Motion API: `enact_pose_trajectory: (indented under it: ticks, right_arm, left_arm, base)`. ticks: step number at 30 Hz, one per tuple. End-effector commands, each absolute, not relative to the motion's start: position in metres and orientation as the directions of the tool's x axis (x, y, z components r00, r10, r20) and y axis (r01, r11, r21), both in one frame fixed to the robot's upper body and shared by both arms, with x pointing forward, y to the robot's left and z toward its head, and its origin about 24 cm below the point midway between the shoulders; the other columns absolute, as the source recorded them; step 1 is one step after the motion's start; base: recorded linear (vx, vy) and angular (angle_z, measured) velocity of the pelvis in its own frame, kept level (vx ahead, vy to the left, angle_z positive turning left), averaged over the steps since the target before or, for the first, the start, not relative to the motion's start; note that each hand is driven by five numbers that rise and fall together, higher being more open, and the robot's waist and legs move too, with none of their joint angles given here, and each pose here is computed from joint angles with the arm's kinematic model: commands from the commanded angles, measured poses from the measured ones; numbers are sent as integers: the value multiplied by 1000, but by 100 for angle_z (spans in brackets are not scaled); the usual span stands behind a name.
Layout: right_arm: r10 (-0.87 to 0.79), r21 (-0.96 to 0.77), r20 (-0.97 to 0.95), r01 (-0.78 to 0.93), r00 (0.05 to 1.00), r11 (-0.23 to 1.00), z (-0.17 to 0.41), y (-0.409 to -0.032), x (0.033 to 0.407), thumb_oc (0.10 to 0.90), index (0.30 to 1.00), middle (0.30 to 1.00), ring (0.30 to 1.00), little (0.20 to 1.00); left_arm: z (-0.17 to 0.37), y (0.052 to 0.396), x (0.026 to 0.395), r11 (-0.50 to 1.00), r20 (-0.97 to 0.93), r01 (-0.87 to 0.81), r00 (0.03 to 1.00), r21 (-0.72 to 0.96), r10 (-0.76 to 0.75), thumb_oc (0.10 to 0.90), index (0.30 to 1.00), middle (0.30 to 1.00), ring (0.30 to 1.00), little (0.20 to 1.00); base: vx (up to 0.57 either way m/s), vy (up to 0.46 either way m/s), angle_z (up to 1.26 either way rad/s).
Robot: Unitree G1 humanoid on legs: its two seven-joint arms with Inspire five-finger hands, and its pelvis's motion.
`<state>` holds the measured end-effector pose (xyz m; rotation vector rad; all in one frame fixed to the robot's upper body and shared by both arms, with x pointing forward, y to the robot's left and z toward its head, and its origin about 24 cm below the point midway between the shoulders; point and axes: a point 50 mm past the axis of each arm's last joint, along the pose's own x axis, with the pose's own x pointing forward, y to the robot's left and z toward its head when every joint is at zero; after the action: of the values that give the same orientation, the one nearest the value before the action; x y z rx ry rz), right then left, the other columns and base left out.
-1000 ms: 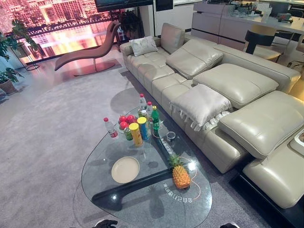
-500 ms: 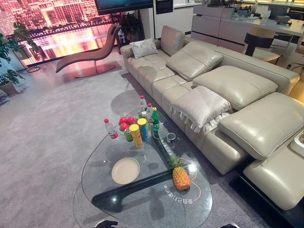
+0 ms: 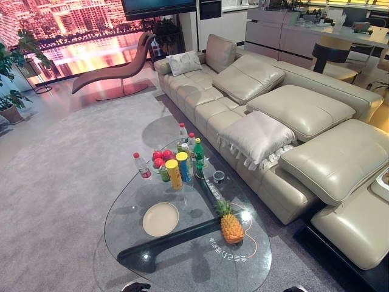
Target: Pick up the fruit to the plate
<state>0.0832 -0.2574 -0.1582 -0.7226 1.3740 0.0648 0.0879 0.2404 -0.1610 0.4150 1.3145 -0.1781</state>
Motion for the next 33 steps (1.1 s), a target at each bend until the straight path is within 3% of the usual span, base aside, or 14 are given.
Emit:
enact_pose_trajectory:
  ticks: [1, 12, 17, 27, 33]
  right_arm:
    - [-408, -506, -860, -408, 305, 760, -145, -267, 124, 800, 900, 900, 900, 900]
    - [-431, -508, -861, -408, 271, 759, -143, -278, 120, 800, 900, 900, 900, 900]
    - [-452, -527, -850, -390, 272, 755, -142, -281, 119, 800, 900, 900, 900, 900]
    - [-504, -617, -776, -288, 379, 732, -121, -295, 160, 800, 900, 900, 900, 900]
    - [-590, -700, -607, -7, 531, 714, -84, -312, 212, 800, 900, 900, 900, 900]
  left_arm:
    - [-153, 228, 130, 906, -940, 380, 338, 189, 55, 800, 900, 900, 900, 900]
    - [-153, 236, 125, 925, -941, 325, 328, 199, 88, 800, 900, 900, 900, 900]
    - [-150, 236, 136, 944, -920, 248, 374, 219, 115, 800, 900, 900, 900, 900]
    - [-134, 240, 171, 976, -869, 129, 486, 175, 92, 800, 900, 900, 900, 900]
    - [-104, 250, 220, 988, -745, -38, 653, 147, 136, 800, 900, 900, 900, 900]
  base:
    - [0, 0, 0]
    - [21, -2, 0]
    - [-115, -2, -2]
    - [-116, -8, -3]
    - [-118, 32, -6]
